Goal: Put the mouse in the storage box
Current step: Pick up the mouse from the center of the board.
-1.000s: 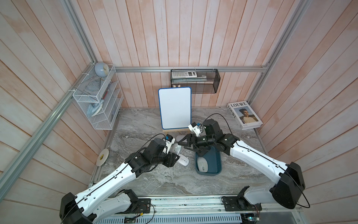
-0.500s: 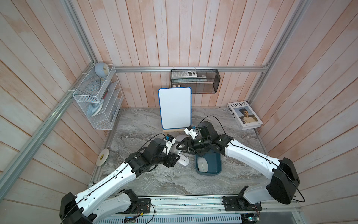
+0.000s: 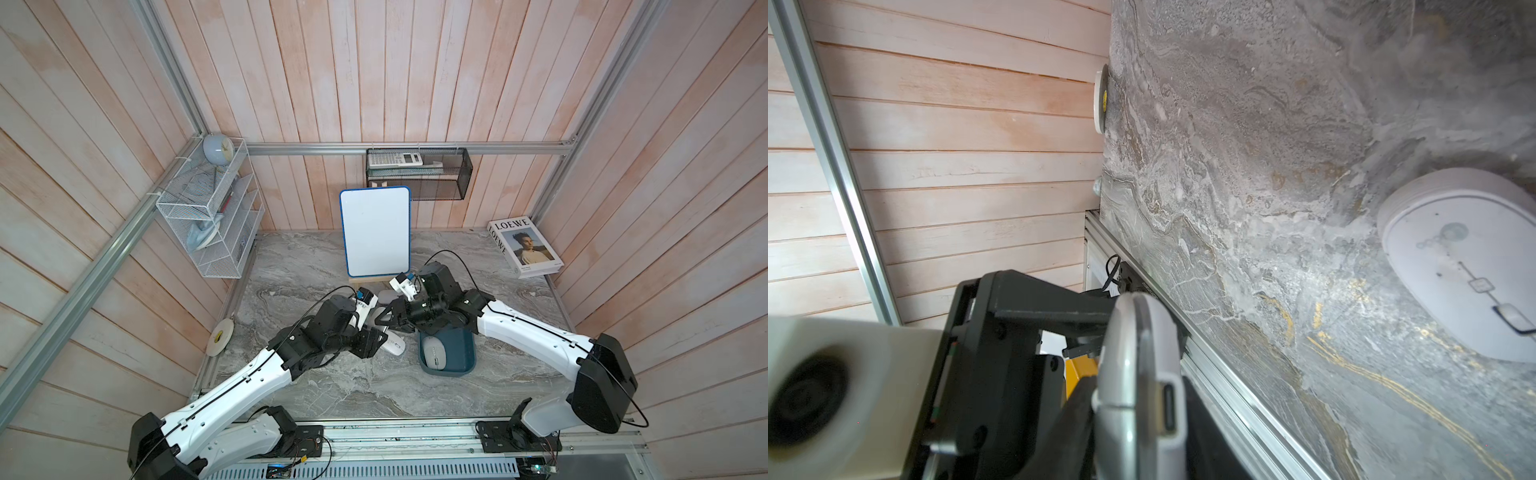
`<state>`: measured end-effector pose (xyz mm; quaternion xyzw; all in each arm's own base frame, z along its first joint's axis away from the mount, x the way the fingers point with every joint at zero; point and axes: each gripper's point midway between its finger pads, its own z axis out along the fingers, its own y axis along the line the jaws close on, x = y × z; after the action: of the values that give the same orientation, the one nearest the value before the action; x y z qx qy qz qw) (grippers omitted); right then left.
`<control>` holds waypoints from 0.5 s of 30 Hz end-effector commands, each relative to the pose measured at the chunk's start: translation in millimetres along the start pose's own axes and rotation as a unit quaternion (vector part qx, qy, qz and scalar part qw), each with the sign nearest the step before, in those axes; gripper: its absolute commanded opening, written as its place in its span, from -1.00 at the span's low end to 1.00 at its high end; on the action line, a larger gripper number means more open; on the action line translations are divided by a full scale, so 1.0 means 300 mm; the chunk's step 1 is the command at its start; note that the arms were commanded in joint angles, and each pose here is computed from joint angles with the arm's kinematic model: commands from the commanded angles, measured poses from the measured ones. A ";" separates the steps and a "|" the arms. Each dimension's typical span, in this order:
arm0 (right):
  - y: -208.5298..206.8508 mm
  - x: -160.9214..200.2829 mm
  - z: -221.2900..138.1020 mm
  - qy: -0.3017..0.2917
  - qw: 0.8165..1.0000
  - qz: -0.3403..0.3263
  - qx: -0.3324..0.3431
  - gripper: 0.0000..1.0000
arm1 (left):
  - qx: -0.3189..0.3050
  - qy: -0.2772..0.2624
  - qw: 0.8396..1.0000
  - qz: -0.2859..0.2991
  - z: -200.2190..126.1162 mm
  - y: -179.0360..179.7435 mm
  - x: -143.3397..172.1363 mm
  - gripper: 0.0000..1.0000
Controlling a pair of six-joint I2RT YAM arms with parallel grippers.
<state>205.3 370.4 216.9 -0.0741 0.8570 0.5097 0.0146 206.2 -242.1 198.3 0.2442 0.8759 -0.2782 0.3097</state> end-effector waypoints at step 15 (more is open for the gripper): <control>0.055 -0.020 -0.001 -0.011 1.000 -0.017 -0.020 -0.77 | -0.014 -0.034 0.999 0.012 -0.036 0.007 -0.044 0.74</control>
<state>206.0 372.4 219.2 -0.0764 0.8541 0.5142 0.0178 208.3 -240.1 201.8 0.2429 0.8737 -0.2746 0.3198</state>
